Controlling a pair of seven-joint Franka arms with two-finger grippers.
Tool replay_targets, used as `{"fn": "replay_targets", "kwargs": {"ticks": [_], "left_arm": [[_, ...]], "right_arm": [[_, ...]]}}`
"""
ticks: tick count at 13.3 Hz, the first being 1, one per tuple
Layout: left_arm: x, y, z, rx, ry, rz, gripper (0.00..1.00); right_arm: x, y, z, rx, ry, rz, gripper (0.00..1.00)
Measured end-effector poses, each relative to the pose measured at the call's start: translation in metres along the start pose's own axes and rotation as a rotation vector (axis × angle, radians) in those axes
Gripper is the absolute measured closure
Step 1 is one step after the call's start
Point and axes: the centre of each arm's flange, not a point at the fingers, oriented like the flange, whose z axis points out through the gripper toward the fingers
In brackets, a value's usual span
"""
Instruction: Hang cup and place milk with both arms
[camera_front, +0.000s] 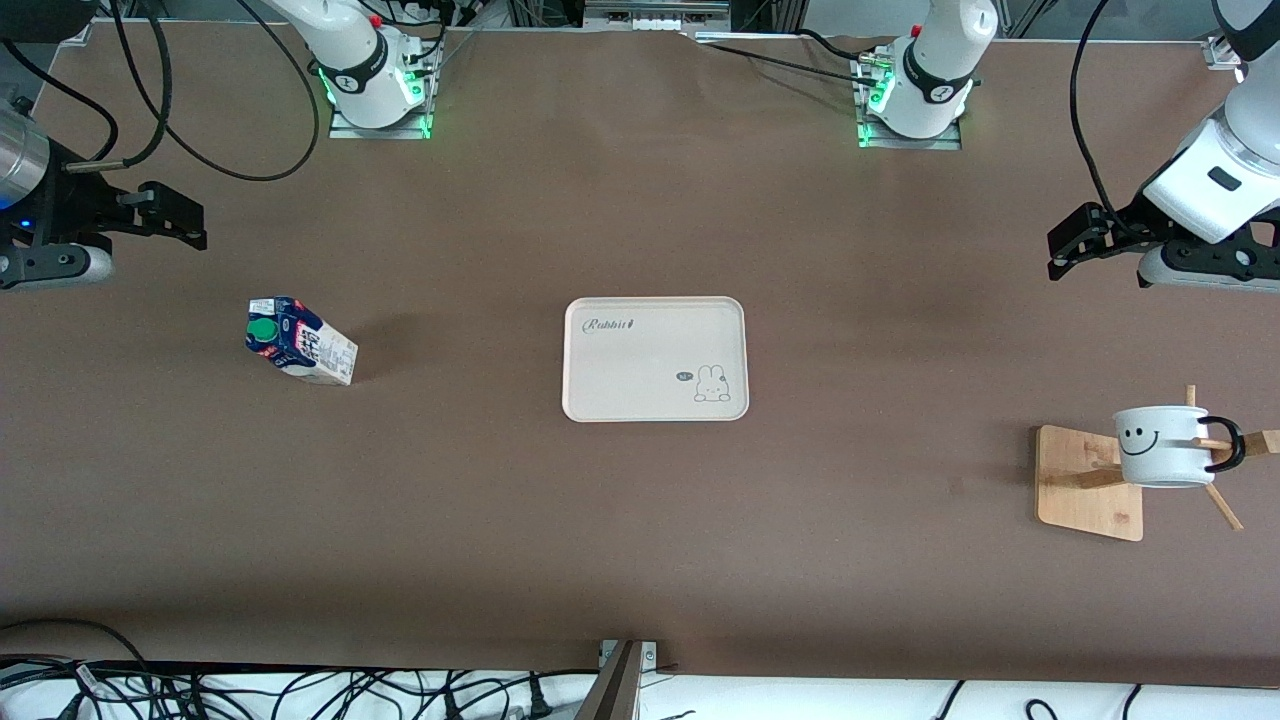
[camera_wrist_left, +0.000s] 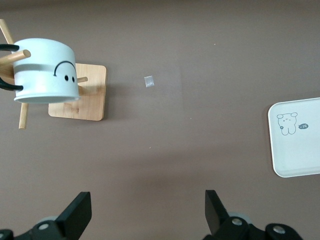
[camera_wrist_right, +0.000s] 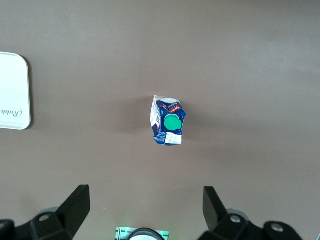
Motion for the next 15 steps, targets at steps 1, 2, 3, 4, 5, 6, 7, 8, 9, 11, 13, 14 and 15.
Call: {"fn": "replay_targets", "kwargs": {"ticks": [1, 2, 3, 4, 5, 6, 7, 8, 9, 11, 13, 14, 15], "left_arm": [[0.0, 0.0, 0.0, 0.0, -0.004, 0.001, 0.0], [-0.001, 0.001, 0.001, 0.0, -0.011, 0.001, 0.0], [-0.002, 0.001, 0.001, 0.0, -0.014, 0.001, 0.0], [-0.002, 0.0, 0.002, 0.0, -0.017, 0.001, 0.0], [-0.001, 0.0, 0.002, 0.0, -0.018, 0.0, 0.0], [-0.001, 0.0, 0.002, 0.0, -0.017, 0.0, 0.0], [-0.001, 0.0, 0.002, 0.0, -0.017, 0.0, 0.0], [-0.001, 0.0, 0.002, 0.0, -0.017, 0.0, 0.0], [-0.001, 0.0, 0.002, 0.0, -0.016, 0.0, 0.0], [0.0, 0.0, 0.002, 0.0, -0.016, 0.0, 0.0], [0.0, 0.0, 0.002, 0.0, -0.016, 0.0, 0.0], [0.0, 0.0, 0.002, 0.0, -0.017, 0.0, 0.0], [0.0, 0.0, 0.002, 0.0, -0.016, 0.0, 0.0]], "right_arm": [[-0.002, 0.011, 0.0, 0.002, 0.0, 0.022, 0.0], [-0.004, 0.029, 0.001, 0.006, -0.002, 0.051, 0.0], [-0.008, 0.052, 0.003, 0.013, -0.001, 0.09, 0.0], [-0.012, 0.077, 0.004, 0.028, 0.004, 0.13, 0.0], [-0.019, 0.103, 0.005, 0.051, 0.01, 0.166, 0.0], [-0.027, 0.124, 0.004, 0.066, 0.013, 0.191, 0.0], [-0.033, 0.135, 0.005, 0.071, 0.012, 0.199, 0.0], [-0.035, 0.136, 0.007, 0.073, 0.005, 0.2, 0.0], [-0.035, 0.133, 0.011, 0.074, -0.003, 0.194, 0.0], [-0.032, 0.123, 0.018, 0.075, -0.009, 0.176, 0.0], [-0.029, 0.11, 0.017, 0.073, -0.005, 0.153, 0.0], [-0.027, 0.105, 0.016, 0.071, -0.002, 0.144, 0.0], [-0.027, 0.102, 0.015, 0.07, 0.0, 0.138, 0.0]]}}
